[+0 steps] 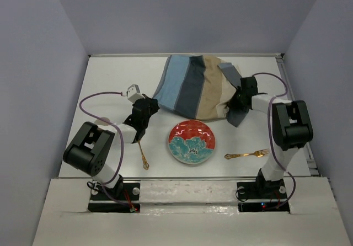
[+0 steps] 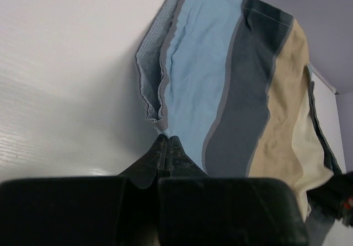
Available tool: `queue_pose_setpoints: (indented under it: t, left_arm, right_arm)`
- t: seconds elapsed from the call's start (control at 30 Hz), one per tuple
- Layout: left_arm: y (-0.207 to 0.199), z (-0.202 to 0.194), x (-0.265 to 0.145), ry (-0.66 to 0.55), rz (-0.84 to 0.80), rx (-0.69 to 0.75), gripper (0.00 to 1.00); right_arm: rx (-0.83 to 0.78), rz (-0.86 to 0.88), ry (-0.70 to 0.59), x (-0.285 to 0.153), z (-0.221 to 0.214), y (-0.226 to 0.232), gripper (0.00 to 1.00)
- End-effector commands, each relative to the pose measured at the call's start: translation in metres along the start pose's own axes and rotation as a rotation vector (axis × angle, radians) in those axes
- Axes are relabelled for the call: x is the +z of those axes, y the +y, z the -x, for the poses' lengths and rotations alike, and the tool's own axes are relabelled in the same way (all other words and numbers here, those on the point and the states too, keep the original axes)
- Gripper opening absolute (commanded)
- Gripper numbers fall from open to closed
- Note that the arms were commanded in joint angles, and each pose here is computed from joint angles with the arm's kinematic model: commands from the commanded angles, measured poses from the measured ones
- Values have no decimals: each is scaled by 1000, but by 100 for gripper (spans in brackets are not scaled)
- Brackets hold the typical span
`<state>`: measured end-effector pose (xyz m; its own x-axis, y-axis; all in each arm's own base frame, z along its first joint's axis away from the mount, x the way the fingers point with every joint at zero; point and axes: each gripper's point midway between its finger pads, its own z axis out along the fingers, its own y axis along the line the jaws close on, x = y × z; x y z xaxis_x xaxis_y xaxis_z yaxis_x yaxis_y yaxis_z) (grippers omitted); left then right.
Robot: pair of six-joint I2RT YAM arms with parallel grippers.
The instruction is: Set the dinner table for one person
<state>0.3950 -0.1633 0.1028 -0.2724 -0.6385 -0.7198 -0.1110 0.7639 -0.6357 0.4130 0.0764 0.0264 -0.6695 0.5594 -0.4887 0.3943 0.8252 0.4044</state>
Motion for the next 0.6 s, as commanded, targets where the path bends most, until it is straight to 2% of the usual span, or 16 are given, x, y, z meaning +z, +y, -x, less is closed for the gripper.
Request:
queue_pose_setpoints:
  t: [0.0, 0.03, 0.07, 0.1, 0.13, 0.2, 0.3, 0.33, 0.57]
  left_arm:
    - [-15, 22, 1, -89, -57, -9, 0]
    - [-16, 23, 2, -91, -58, -10, 0]
    - [-17, 24, 2, -96, -61, -13, 0]
    - [-16, 24, 3, -97, -59, -14, 0]
    - [-16, 26, 2, -104, -58, -16, 0]
    - [-16, 27, 3, -112, -56, -20, 0]
    - [-19, 32, 2, -132, -63, -36, 0]
    - [-21, 33, 2, -134, -69, -41, 0]
    - [-26, 43, -3, -161, -82, -30, 0]
  right_arm:
    - [-85, 197, -82, 18, 69, 76, 16]
    - [-96, 191, -81, 19, 74, 80, 21]
    - [-119, 180, -95, 15, 82, 81, 36]
    - [-130, 175, -106, 6, 86, 82, 46]
    - [-141, 158, -99, 1, 78, 73, 63]
    - [-144, 138, -160, -31, 82, 65, 75]
    - [-101, 75, -149, -52, 46, 26, 77]
    - [-74, 38, -103, -49, 19, 4, 76]
    - [38, -69, -177, -59, 5, -37, 69]
